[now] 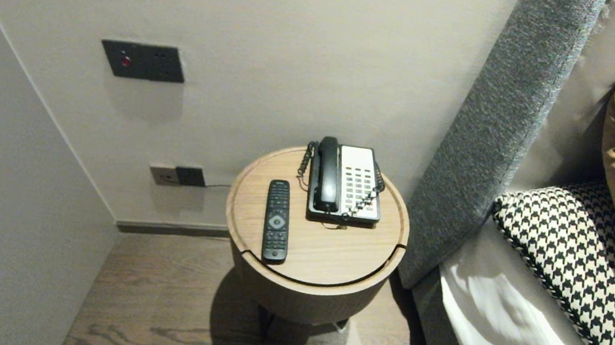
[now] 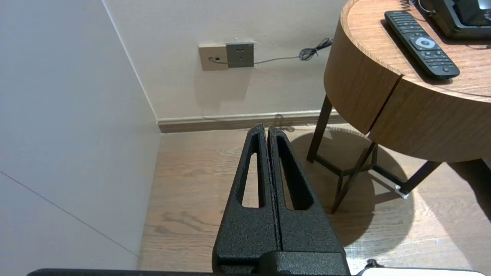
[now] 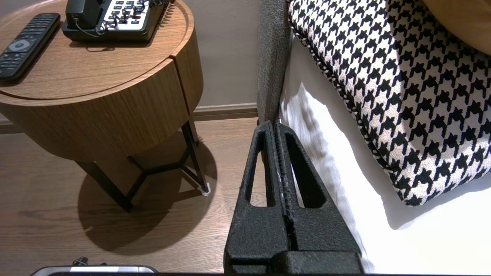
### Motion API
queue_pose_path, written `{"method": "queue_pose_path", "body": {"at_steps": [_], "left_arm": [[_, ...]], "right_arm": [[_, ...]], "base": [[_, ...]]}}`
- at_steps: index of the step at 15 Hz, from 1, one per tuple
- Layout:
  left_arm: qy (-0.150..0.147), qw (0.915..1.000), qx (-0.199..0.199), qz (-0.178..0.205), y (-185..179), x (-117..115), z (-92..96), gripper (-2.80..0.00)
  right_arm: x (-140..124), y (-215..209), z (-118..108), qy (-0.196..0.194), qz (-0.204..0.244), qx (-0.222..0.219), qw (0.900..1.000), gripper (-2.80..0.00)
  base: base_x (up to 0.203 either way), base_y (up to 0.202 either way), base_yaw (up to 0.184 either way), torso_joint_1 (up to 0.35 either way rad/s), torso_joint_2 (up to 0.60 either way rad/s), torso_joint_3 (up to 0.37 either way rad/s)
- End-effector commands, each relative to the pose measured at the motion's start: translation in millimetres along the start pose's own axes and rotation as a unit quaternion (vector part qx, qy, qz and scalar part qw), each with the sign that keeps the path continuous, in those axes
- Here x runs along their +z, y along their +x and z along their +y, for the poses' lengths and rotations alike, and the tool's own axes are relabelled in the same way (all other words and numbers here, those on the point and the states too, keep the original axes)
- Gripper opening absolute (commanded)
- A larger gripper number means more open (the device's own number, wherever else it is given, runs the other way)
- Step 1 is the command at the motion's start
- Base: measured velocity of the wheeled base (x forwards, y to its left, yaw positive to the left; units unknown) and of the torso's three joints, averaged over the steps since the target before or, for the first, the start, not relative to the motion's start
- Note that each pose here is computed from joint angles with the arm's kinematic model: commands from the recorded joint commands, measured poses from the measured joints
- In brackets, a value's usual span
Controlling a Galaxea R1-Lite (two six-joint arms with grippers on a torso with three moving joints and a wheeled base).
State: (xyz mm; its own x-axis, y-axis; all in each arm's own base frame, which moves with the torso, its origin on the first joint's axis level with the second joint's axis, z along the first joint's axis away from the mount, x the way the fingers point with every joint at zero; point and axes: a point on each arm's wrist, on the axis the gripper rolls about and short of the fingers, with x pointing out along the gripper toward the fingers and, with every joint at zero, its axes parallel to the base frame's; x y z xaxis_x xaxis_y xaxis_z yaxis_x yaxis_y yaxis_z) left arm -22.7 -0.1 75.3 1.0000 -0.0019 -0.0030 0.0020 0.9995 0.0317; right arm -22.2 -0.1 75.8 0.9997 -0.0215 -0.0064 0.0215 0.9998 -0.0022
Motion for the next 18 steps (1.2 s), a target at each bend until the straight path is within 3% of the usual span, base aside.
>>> {"method": "queue_pose_path", "body": {"at_steps": [1, 18], "left_arm": [[0.000, 1.0000, 0.000, -0.001, -0.1, 0.0, 0.0, -2.80], [0.000, 1.0000, 0.000, -0.001, -0.1, 0.0, 0.0, -2.80]], "right_arm": [[-0.4, 0.1, 0.0, -0.001, 0.001, 0.000, 1.000, -2.80], [-0.6, 0.1, 0.1, 0.002, 0.001, 0.000, 1.000, -2.80]], "base": [[0.000, 0.000, 0.000, 0.000, 0.00, 0.000], [0.000, 0.000, 0.000, 0.000, 0.00, 0.000]]}}
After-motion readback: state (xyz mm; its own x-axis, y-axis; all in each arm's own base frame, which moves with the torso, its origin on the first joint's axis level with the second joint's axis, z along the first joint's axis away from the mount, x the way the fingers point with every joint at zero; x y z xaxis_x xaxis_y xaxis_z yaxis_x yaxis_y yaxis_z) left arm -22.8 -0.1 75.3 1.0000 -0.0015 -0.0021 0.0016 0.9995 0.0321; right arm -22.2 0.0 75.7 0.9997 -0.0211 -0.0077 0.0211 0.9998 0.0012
